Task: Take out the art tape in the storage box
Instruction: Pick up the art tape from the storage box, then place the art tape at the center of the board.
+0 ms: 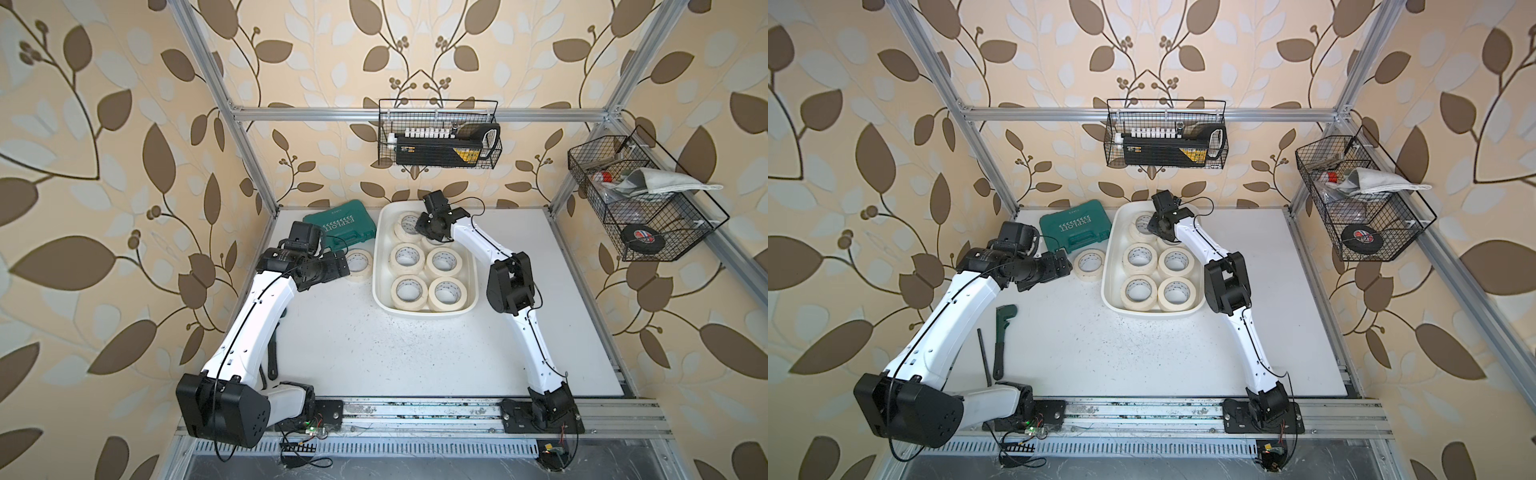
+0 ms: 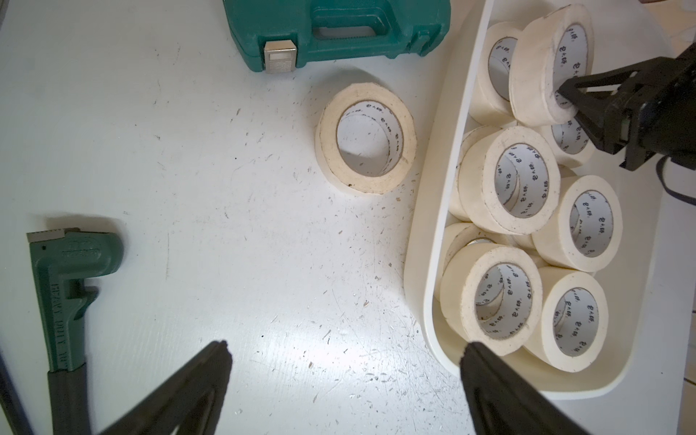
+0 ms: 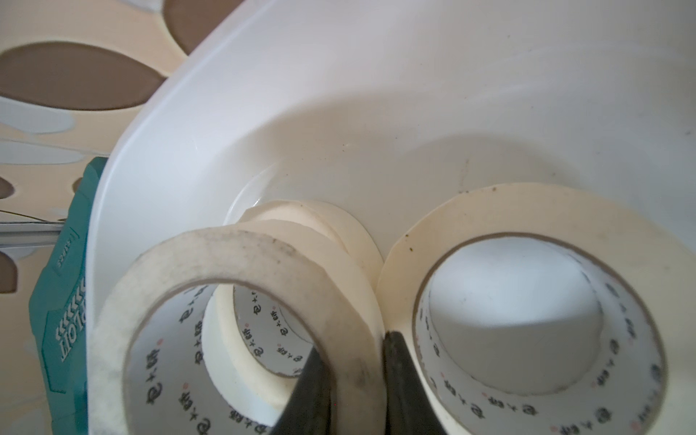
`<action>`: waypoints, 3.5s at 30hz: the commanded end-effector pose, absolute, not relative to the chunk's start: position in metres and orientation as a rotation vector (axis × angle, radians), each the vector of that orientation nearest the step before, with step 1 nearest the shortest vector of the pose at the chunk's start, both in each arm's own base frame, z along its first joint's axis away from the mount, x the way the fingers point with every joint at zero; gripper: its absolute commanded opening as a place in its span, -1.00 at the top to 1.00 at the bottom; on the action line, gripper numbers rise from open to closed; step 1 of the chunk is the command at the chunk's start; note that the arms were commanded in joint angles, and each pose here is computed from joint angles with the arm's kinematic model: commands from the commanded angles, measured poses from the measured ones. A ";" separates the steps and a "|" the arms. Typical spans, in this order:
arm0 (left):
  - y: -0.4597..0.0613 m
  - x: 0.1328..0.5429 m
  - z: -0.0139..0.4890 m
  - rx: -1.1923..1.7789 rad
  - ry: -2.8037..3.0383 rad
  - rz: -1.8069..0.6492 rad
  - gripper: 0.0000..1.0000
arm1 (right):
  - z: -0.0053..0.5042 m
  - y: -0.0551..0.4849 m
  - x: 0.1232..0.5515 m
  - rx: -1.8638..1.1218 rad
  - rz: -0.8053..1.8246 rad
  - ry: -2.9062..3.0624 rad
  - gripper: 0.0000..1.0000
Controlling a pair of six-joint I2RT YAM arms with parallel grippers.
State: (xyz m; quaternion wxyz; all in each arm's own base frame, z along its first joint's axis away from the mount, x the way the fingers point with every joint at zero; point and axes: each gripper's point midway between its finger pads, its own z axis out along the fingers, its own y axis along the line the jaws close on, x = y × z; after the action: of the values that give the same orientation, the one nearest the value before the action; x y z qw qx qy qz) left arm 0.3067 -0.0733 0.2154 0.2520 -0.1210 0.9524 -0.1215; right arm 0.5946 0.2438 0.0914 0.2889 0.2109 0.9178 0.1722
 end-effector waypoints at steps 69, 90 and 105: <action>-0.329 0.308 0.191 0.477 2.682 -0.466 -0.57 | 0.190 0.186 0.326 -0.043 0.132 2.527 1.00; -0.332 0.313 0.185 0.477 2.668 -0.446 0.81 | 0.204 0.187 0.320 0.015 0.197 2.473 0.55; -0.247 0.335 0.209 0.235 2.667 -0.260 0.89 | 0.270 0.181 0.304 0.001 0.326 2.337 -0.23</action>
State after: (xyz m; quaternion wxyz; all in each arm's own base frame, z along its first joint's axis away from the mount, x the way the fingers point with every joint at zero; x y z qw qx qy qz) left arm 0.3326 -0.2793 0.1714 0.1837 0.1235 0.9704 -0.0968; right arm 0.3067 0.1828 0.2439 0.3558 0.0008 0.9278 0.1126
